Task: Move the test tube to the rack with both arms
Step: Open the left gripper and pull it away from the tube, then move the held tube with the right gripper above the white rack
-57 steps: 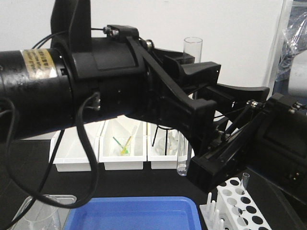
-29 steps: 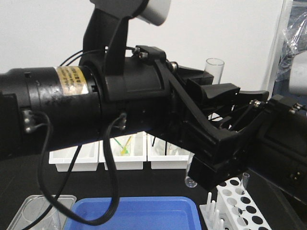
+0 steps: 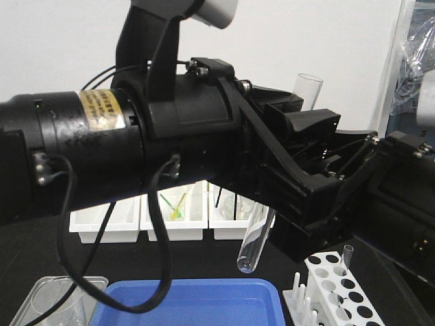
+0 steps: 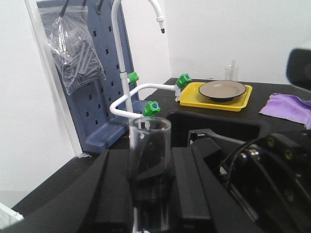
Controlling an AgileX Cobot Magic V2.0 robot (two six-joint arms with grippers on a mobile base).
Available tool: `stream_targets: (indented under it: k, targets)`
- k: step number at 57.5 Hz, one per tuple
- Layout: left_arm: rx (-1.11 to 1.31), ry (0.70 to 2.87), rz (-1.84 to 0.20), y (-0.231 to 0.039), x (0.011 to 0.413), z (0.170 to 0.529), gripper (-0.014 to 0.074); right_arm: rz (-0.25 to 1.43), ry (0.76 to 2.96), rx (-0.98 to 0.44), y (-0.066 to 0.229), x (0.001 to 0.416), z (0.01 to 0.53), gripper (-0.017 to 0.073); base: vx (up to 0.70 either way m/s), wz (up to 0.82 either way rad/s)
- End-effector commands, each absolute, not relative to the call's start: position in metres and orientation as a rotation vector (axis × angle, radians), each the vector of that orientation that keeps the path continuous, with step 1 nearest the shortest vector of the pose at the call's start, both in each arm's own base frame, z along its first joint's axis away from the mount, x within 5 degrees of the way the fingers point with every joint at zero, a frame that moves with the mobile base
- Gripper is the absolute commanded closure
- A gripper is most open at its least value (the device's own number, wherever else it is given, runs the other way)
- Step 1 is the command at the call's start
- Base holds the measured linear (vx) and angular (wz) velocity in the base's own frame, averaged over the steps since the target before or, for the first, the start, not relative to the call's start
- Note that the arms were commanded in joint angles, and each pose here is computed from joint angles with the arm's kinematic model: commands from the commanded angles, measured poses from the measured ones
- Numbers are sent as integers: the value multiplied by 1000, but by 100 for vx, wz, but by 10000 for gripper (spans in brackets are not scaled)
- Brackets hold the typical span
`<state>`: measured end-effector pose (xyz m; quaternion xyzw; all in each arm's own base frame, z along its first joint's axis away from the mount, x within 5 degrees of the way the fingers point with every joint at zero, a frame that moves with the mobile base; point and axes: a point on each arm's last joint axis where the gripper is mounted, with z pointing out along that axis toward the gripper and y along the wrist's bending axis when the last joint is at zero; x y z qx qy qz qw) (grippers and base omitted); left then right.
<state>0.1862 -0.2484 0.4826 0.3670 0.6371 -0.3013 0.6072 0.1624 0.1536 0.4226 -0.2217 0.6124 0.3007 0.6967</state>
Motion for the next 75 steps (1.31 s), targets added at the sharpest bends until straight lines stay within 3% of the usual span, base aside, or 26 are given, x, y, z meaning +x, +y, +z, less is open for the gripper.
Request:
stream_targets:
  k: [1, 8, 22, 30, 48, 60, 68, 75]
  targets:
    - [764, 1357, -743, -240, 177, 508, 570, 682, 1224, -459, 149, 157, 446, 571, 0, 0]
    - [767, 1361, -743, -240, 177, 508, 468, 681, 1224, -460, 149, 157, 446, 570, 0, 0]
    - [751, 1337, -736, -239, 178, 510, 123, 619, 1195, -490, 147, 158, 447, 570, 0, 0]
    - [719, 1298, -740, -238, 178, 515, 42, 586, 1192, -436, 138, 165, 449, 568, 0, 0]
    - [688, 1249, -742, -228, 172, 525, 68, 411, 1236, -320, 105, 188, 447, 568, 0, 0]
    - [711, 1139, -621, -215, 165, 538, 119, 296, 1301, -251, 80, 201, 442, 568, 0, 0]
    - [710, 1089, -557, -201, 159, 548, 237, 222, 1337, -199, 62, 208, 440, 568, 0, 0]
    - [667, 1089, -529, -183, 159, 555, 411, 167, 1370, -151, 48, 213, 437, 568, 0, 0]
